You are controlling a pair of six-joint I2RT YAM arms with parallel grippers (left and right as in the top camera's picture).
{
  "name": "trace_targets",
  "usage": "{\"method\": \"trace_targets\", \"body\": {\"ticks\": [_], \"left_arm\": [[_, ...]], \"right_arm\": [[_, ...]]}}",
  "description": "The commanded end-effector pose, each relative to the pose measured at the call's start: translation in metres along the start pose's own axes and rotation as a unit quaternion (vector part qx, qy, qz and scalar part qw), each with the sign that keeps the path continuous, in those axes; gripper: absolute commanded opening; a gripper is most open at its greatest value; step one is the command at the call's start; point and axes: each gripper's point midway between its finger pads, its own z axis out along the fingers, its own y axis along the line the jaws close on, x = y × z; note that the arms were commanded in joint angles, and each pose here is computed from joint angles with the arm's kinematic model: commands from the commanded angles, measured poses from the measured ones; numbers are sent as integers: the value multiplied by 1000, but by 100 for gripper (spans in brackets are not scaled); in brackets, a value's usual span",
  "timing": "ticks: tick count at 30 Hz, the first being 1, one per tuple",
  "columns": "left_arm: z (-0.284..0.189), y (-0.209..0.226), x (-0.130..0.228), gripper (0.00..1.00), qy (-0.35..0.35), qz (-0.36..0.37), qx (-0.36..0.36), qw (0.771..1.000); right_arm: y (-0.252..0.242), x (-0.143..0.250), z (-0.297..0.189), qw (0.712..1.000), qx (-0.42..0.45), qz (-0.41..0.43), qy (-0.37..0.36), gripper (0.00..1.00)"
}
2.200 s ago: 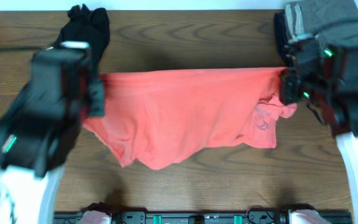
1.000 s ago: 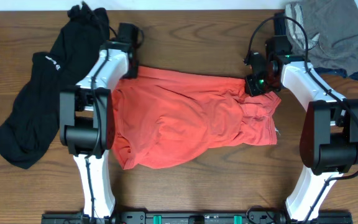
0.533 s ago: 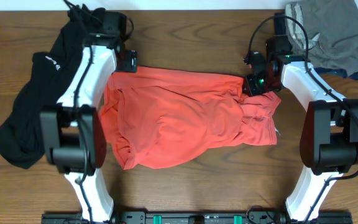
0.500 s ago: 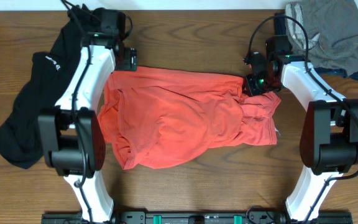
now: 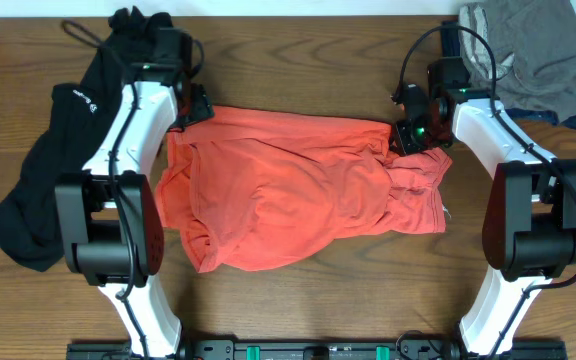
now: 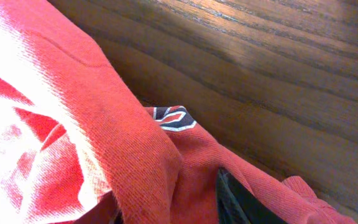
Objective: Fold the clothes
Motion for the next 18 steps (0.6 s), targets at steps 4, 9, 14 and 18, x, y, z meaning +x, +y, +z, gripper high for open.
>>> {"method": "trace_targets", "body": {"ticks": [4,9,14,18], "left_arm": [[24,5,14,68,32,-74,33,996],[35,5,22,68,36,-92,40,994],[43,7,35,68,48,-91,41,994],[49,8,40,68,45,-91,42,994]], "right_arm": [[-5,2,2,1000,-8,13,2,37],[-4,3,2,1000,-8,17,4,38],[-4,4,2,1000,-9,17,5,38],[-4,4,2,1000,-9,17,7,38]]}}
